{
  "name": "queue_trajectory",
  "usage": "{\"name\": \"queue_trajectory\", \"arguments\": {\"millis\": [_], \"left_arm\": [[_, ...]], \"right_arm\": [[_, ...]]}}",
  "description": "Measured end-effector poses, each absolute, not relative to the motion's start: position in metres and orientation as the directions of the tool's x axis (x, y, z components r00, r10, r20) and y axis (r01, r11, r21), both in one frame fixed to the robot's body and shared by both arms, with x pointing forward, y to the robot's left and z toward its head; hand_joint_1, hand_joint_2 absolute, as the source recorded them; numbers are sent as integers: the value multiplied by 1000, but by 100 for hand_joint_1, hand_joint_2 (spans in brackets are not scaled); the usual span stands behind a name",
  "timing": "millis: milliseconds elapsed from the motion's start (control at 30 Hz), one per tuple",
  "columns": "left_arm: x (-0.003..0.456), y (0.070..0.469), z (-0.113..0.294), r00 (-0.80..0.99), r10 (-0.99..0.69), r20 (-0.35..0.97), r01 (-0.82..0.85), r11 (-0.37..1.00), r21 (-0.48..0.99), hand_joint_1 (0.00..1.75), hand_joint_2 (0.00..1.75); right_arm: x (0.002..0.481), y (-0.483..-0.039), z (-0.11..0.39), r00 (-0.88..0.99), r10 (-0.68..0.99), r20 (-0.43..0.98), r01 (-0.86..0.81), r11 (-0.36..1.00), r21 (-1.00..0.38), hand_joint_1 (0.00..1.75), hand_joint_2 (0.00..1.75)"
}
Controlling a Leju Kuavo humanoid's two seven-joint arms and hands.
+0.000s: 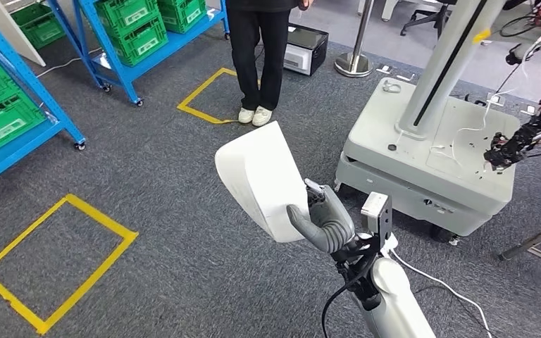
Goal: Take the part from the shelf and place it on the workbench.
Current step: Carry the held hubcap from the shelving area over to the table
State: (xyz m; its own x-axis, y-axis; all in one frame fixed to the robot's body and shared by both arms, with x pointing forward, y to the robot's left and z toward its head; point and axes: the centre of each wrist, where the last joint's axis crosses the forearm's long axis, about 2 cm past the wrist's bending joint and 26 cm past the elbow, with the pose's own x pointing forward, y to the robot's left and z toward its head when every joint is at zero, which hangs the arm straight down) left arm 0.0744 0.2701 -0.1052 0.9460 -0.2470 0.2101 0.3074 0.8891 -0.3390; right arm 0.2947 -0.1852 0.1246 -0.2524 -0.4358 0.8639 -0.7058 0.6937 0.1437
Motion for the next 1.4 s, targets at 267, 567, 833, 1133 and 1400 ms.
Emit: {"name": "queue_trajectory", "arguments": {"millis": [267,567,833,1133,1400], "left_arm": [[67,272,-106,952,-218,215,283,895,-344,0,175],[65,274,-107,951,-237,200,294,894,-339,0,175],[78,278,-105,938,-231,259,309,895,-322,0,175],[72,283,-106,944,-244,222,306,898,-316,0,175],[61,289,-108,952,-279,128,306,900,-310,0,175]], "right_arm": [[299,-186,125,-249,-440,863,-710,689,147,175,175],[300,-198,120,-268,-426,864,-653,740,163,175,175],[286,-204,109,-257,-418,871,-614,767,187,175,175],[278,-205,101,-258,-436,862,-590,778,217,175,175],[272,-200,96,-243,-444,863,-577,781,239,175,175]]}}
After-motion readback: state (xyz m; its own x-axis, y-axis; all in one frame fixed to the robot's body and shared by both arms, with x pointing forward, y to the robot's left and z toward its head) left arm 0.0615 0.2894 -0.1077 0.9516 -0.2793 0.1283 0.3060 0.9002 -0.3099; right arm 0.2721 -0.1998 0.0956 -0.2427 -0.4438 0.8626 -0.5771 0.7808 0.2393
